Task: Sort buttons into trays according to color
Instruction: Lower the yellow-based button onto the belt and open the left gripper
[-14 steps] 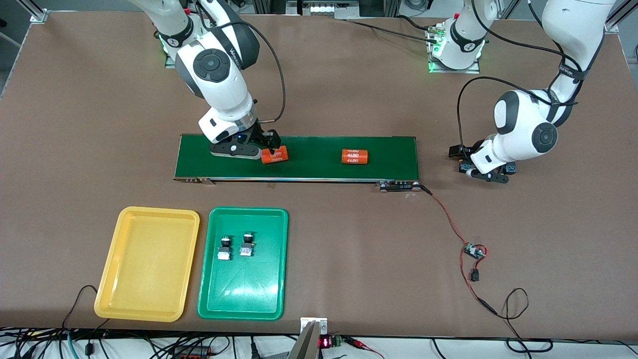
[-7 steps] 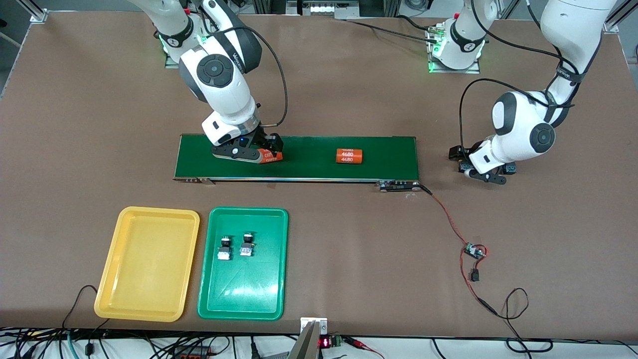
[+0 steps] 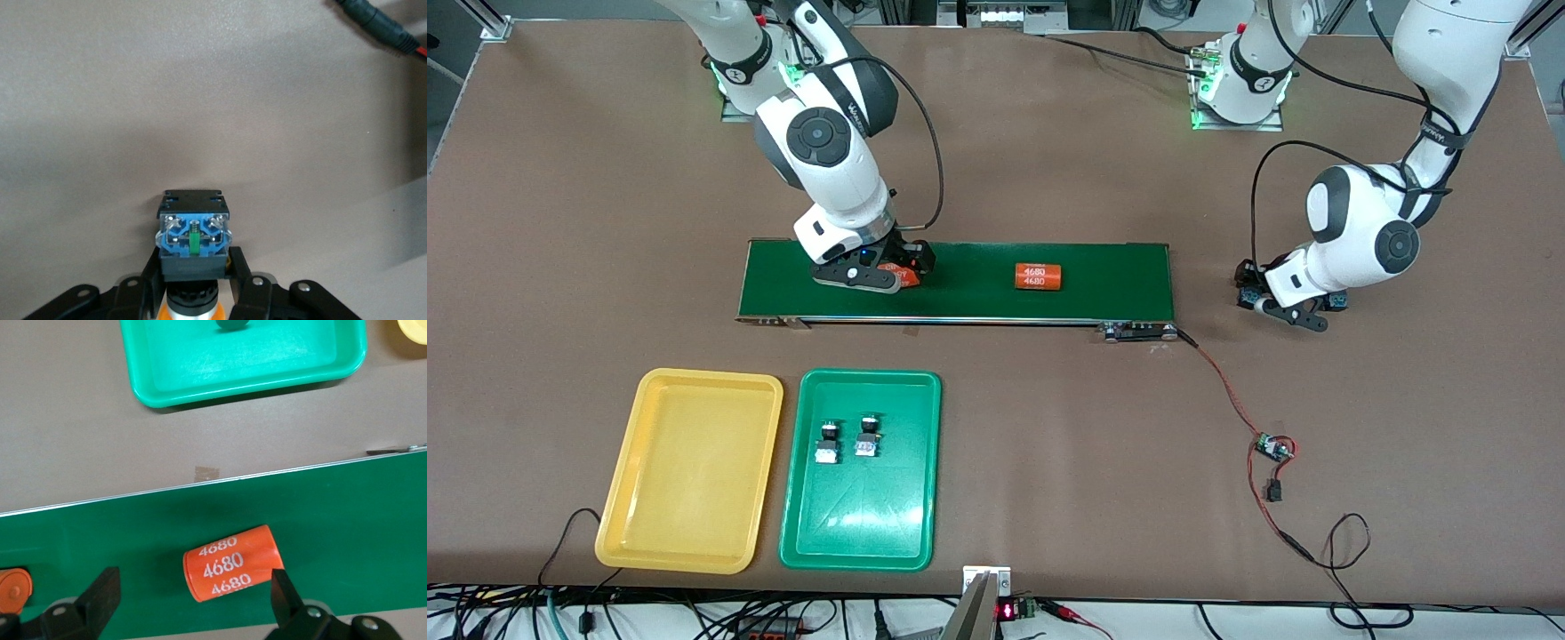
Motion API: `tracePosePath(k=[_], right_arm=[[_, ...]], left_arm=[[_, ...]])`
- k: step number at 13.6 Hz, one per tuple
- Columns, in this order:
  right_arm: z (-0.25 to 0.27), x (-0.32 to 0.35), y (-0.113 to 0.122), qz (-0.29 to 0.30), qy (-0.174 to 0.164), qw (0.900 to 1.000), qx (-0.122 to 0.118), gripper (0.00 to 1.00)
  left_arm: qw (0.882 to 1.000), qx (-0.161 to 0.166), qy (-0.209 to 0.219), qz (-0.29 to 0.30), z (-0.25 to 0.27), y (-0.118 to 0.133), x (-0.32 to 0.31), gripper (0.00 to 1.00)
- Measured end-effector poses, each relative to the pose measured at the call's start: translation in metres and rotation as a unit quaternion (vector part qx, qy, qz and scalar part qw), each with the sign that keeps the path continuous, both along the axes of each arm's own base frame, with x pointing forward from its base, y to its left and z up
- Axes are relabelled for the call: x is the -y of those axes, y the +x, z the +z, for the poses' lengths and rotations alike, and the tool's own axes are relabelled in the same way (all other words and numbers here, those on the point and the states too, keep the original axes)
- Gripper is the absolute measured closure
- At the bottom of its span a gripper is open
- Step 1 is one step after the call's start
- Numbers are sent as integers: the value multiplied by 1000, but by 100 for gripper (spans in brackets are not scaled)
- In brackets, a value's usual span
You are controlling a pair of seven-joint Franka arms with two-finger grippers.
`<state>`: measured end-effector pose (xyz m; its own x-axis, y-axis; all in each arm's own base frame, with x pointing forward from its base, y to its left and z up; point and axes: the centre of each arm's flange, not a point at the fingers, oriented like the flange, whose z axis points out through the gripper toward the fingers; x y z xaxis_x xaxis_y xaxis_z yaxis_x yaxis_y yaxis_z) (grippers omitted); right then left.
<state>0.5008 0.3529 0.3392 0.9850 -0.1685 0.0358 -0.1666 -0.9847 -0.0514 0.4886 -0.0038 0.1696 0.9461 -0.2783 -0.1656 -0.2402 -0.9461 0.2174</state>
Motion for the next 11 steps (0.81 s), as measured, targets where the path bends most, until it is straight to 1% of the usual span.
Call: tracePosePath(k=[3,6,9,11], right_arm=[[0,-1,0,1,0,1000,0,0],[1,-1,0,0,1,1000,1,0],[1,-1,0,0,1,1000,1,0],[2,-1,1,0,1,1000,2,0]], left_arm=[[1000,10,1,-4,9,5,0,58],[1000,4,3,-14,39,8,14,58],[1000,-7,21,3,84,1,77,58],[999,0,38,29,108,-8,129,58]])
